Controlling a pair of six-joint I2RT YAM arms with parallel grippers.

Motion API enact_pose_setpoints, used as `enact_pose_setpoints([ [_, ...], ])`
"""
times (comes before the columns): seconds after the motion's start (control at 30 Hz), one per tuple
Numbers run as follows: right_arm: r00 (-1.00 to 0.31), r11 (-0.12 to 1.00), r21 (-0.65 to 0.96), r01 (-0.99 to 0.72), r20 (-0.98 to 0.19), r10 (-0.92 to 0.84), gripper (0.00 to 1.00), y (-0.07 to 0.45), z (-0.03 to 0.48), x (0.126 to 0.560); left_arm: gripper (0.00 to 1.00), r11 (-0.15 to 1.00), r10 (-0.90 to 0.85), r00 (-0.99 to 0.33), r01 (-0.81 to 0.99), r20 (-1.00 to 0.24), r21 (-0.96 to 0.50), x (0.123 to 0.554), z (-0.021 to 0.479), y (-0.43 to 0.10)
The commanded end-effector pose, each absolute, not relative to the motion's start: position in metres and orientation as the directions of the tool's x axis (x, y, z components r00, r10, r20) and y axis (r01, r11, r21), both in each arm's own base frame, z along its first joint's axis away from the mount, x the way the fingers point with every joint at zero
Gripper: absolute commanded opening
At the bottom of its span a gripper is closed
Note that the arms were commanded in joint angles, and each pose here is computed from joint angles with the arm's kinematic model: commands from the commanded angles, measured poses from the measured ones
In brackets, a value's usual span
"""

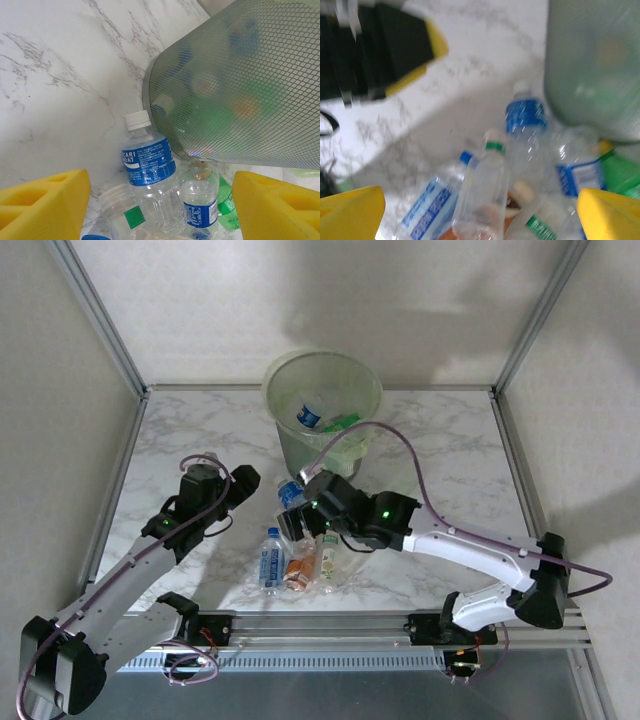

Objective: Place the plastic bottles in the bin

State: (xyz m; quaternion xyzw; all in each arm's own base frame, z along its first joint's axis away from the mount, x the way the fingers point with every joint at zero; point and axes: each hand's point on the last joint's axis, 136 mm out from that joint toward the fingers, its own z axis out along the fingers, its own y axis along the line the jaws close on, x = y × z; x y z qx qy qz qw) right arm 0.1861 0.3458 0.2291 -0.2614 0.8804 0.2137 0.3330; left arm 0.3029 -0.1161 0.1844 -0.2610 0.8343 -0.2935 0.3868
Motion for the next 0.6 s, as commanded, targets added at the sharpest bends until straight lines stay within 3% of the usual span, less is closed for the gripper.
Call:
enact_pose_setpoints([
  [0.0, -0.710, 0.793, 0.259, -0.552, -0.645, -0.283, 0.99, 0.352, 0.204, 0.178, 0.74, 0.681, -0.679, -0.540, -0.211, -0.497, -0.701, 0.305, 0.195, -0.112],
  [0.23, -0.763, 0.790, 0.293, -0.539, -0.566, -0.311, 0.99, 0.364, 0.158, 0.169, 0.74, 0.681, -0.681, -0.541, -0.219, -0.494, -0.699, 0.303, 0.190, -0.110],
  [0.57, -0.784, 0.827, 0.217, -0.518, -0.508, -0.358, 0.98, 0.366, 0.115, 0.168, 0.74, 0.684, -0.678, -0.547, -0.225, -0.491, -0.694, 0.301, 0.183, -0.110],
])
